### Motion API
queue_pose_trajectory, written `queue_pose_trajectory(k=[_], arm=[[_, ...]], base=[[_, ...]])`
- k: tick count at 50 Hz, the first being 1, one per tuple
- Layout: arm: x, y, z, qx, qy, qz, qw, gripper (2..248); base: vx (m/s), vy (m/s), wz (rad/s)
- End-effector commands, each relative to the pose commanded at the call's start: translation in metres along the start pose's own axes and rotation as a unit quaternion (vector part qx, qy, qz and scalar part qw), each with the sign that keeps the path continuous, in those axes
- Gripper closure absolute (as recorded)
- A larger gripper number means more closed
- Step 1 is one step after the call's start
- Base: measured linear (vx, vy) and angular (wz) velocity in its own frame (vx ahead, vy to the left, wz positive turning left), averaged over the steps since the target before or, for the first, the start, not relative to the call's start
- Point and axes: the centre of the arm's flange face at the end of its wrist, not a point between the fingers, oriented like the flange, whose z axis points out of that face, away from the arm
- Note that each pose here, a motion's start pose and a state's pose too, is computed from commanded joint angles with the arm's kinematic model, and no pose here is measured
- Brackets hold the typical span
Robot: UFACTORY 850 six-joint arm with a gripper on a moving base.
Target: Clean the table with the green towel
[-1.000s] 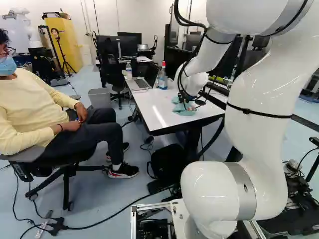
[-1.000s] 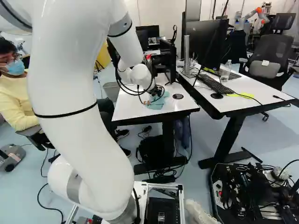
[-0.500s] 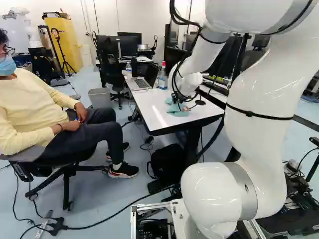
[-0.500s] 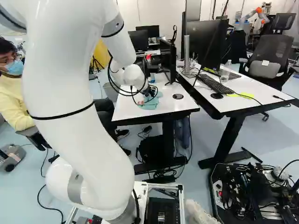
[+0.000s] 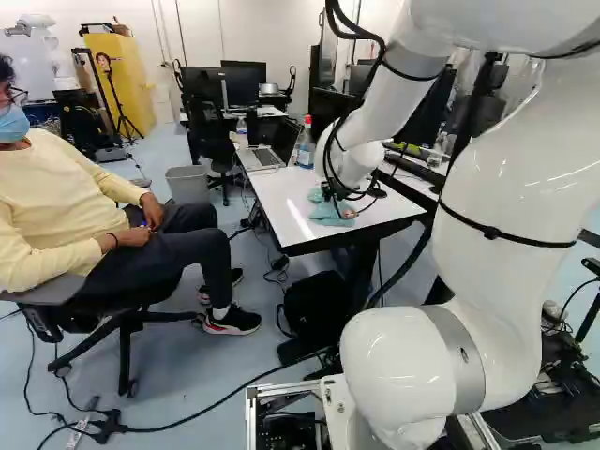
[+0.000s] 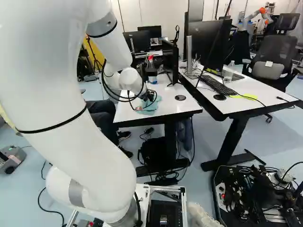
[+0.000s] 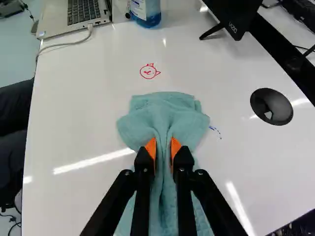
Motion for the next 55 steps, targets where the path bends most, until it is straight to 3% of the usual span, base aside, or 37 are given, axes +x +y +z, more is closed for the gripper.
queue_pose_trajectory(k=[26, 55], arm=[[-0.004, 0.039, -0.004, -0.030, 0.000, 0.032, 0.9990, 196], [0.020, 0.081, 0.019, -0.058, -0.001, 0.062, 0.9964, 196]], base=[[0.000, 0.000, 0.000], [0.000, 0.000, 0.000]])
